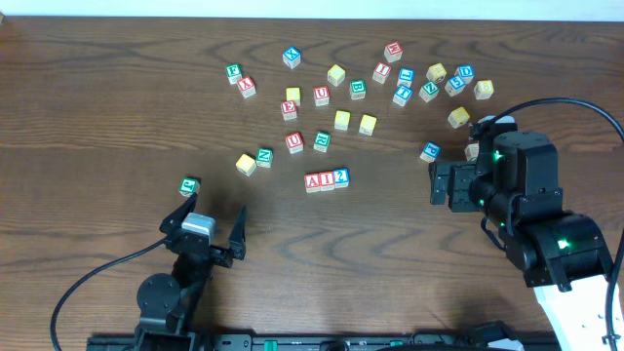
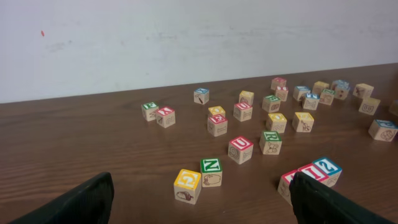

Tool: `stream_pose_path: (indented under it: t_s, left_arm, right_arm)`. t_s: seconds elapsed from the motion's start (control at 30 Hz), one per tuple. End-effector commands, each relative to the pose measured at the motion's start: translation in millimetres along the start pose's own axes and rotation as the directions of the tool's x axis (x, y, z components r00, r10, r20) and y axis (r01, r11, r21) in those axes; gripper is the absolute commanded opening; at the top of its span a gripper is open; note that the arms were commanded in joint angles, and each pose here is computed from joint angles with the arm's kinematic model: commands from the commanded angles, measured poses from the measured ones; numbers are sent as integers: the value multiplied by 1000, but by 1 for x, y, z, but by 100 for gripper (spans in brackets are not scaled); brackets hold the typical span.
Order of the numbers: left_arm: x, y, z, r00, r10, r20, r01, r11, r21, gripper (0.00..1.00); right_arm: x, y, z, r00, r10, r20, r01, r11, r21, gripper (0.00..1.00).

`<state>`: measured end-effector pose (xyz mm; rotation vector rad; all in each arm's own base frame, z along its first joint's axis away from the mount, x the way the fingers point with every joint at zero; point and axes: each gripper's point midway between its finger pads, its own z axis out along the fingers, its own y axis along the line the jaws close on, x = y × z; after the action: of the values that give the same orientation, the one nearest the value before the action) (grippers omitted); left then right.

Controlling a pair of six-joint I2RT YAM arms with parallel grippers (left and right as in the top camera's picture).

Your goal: Spell out AI2

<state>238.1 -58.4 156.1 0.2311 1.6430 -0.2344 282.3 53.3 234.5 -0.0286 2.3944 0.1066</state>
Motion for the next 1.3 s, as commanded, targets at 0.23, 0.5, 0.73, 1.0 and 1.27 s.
stream_pose_path:
  t_s: [0.23,0.5,0.73,1.0,1.27]
  left_arm:
    - [14,-5,0,999,5,-49,-3,1000,31,89]
    - [14,-5,0,999,4,-50,-3,1000,31,89]
    - [14,-5,0,999,4,-50,-3,1000,31,89]
    - [14,-5,0,999,5,-50,-3,1000,31,89]
    - [14,-5,0,999,5,-50,-3,1000,31,89]
  right_arm:
    - [-3,2,-3,1000,-12,12,12,1000,-6,99]
    - [-3,-1,-3,999,-35,10,35,999,11,99]
    - [-28,19,3,889,-325,321,349,937,-17,99]
    - [32,16,29,730,-414,545,451,890,71,99]
    - [87,2,53,666,-445,599,463,876,136,99]
